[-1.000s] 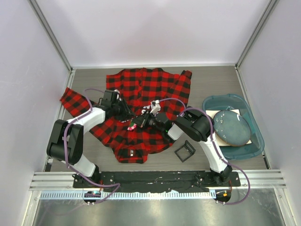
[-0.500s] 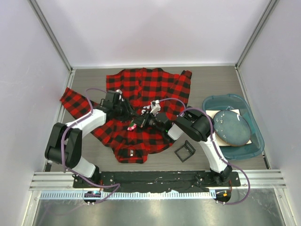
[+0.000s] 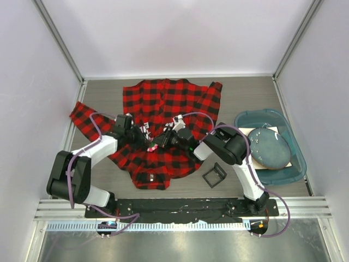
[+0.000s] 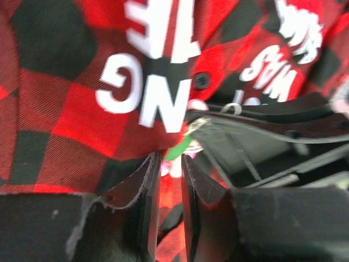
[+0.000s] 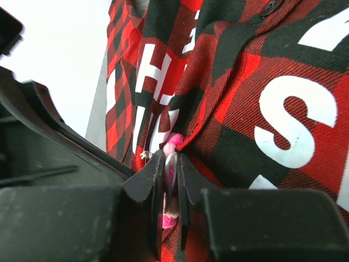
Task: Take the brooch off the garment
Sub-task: Open the brooch over the flattened clothing.
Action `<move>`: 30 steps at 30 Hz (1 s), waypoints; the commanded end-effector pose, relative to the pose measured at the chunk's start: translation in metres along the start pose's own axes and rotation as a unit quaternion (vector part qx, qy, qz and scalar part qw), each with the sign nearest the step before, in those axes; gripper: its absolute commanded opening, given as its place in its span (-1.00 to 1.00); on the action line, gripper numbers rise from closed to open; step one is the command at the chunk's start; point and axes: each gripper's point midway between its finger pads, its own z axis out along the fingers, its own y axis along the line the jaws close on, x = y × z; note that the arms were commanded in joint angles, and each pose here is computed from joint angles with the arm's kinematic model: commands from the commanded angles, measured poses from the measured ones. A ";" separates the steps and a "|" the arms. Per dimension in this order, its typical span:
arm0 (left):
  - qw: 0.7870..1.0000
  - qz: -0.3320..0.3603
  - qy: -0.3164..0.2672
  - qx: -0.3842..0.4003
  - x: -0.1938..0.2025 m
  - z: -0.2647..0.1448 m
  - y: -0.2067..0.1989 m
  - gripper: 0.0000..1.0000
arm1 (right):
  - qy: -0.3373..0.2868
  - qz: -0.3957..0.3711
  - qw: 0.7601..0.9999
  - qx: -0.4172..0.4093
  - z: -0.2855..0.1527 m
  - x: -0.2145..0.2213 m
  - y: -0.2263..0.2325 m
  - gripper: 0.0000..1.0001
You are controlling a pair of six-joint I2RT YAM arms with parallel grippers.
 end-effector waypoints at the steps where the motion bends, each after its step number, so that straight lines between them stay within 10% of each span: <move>1: 0.999 -0.019 -0.019 -0.017 0.002 0.012 0.018 -0.54 | -0.004 -0.008 1.000 0.004 -0.001 -0.011 0.017 -0.65; 20: 0.999 -0.037 -0.007 -0.010 0.020 0.028 0.036 -0.67 | 0.012 -0.028 0.999 0.039 -0.010 -0.027 0.030 0.12; 30: 0.999 -0.038 0.001 -0.008 0.023 0.033 0.036 -0.68 | 0.016 -0.050 0.996 0.067 0.003 -0.034 0.028 0.22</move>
